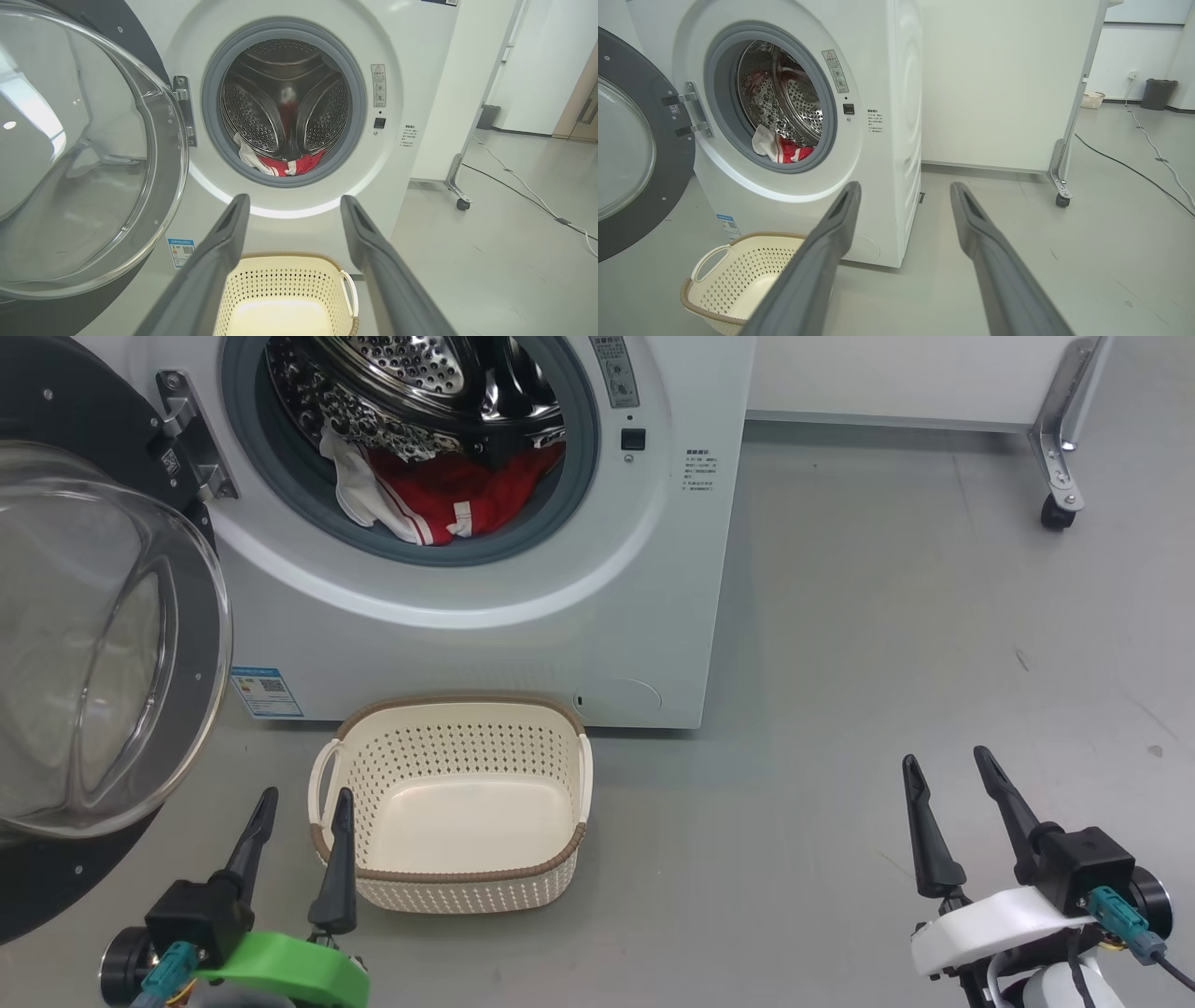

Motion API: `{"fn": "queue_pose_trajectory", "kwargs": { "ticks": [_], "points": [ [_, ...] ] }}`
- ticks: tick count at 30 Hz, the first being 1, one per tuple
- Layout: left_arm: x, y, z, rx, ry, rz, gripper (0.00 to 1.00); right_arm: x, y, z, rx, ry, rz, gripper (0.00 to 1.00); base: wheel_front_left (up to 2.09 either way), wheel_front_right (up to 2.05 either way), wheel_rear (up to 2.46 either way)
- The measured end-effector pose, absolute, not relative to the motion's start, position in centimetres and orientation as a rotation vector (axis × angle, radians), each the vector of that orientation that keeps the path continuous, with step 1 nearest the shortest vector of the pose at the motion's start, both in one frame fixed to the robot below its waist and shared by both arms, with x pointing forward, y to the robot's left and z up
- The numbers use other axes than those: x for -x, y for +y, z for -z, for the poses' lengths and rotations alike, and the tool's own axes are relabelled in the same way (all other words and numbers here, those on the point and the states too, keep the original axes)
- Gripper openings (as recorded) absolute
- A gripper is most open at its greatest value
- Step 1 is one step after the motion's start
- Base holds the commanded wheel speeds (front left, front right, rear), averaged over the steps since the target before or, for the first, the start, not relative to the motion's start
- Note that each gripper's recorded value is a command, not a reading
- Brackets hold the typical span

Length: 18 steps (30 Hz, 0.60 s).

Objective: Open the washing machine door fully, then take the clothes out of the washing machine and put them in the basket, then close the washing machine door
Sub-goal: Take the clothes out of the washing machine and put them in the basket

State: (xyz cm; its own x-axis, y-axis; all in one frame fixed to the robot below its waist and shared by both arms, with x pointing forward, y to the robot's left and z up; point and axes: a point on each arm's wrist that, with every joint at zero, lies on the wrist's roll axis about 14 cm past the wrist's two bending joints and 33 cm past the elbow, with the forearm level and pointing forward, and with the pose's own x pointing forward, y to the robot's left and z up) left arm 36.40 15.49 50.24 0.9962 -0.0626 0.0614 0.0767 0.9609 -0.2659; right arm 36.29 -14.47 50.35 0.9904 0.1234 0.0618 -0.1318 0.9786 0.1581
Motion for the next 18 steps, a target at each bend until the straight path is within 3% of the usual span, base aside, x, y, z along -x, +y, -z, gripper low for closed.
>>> {"fn": "queue_pose_trajectory", "kwargs": {
  "ticks": [18],
  "points": [
    [-36.29, 15.85, -50.46, 0.257, -0.061, 0.061, 1.0, -36.3, -14.13, -50.09, -0.161, -0.043, -0.141, 1.0, 0.94, -0.94, 0.0]
  ]
}}
